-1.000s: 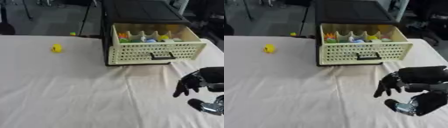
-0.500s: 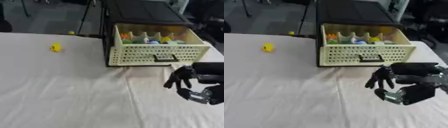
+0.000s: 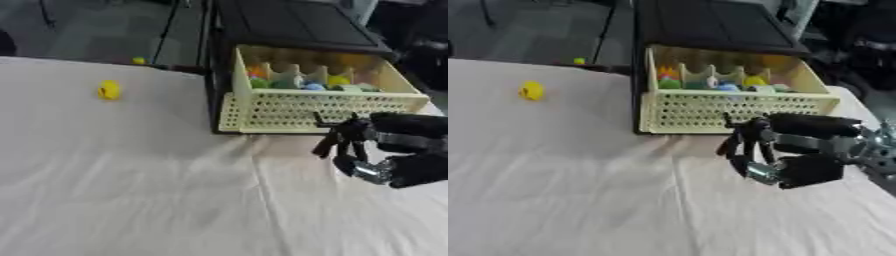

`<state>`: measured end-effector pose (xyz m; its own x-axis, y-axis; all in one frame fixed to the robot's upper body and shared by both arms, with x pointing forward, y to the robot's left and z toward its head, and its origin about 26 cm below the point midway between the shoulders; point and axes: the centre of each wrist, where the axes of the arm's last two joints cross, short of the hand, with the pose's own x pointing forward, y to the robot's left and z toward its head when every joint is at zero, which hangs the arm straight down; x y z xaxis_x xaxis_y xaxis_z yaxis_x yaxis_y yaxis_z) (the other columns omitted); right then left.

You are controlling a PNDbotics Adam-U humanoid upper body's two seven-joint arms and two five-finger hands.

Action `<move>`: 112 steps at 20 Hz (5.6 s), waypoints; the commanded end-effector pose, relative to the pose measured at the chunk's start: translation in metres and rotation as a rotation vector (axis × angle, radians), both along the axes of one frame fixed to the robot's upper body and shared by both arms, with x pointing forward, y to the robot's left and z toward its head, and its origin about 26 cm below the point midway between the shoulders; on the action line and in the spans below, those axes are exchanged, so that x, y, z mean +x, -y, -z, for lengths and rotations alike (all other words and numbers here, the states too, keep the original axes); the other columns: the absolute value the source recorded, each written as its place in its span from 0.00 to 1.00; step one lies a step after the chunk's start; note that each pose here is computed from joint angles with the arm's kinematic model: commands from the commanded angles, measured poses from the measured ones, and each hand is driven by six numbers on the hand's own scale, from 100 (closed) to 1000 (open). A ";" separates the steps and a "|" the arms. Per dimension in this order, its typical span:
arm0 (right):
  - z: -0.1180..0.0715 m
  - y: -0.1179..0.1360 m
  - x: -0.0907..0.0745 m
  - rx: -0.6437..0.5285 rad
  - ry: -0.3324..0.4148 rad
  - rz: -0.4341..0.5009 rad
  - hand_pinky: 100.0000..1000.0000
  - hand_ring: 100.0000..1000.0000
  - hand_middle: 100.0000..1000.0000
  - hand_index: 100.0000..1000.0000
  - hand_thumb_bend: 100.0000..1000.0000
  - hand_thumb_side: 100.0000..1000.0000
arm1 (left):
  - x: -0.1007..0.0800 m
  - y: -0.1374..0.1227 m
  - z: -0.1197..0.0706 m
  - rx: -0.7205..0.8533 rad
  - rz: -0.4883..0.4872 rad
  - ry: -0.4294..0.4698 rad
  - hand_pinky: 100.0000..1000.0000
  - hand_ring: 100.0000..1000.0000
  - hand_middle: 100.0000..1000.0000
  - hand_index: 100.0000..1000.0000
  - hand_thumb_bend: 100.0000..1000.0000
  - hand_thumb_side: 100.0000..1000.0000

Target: Pick up objects from table and place into drawer.

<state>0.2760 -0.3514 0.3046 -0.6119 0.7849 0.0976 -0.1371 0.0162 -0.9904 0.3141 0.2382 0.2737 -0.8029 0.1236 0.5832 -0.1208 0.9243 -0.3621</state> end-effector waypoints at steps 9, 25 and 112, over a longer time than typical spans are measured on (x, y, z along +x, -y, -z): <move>-0.012 0.001 -0.003 0.002 0.100 0.090 0.37 0.58 0.69 0.85 0.00 1.00 | -0.003 0.001 -0.001 0.018 -0.006 0.001 0.55 0.50 0.76 0.80 0.14 0.69; -0.021 0.006 -0.004 0.058 0.268 0.152 0.43 0.64 0.69 0.84 0.00 1.00 | -0.003 0.007 0.005 0.056 0.030 -0.030 0.56 0.50 0.76 0.80 0.11 0.71; -0.024 0.032 -0.019 0.273 0.578 0.073 0.48 0.59 0.62 0.79 0.00 1.00 | -0.003 0.024 0.013 0.173 0.148 -0.074 0.60 0.50 0.76 0.81 0.03 0.78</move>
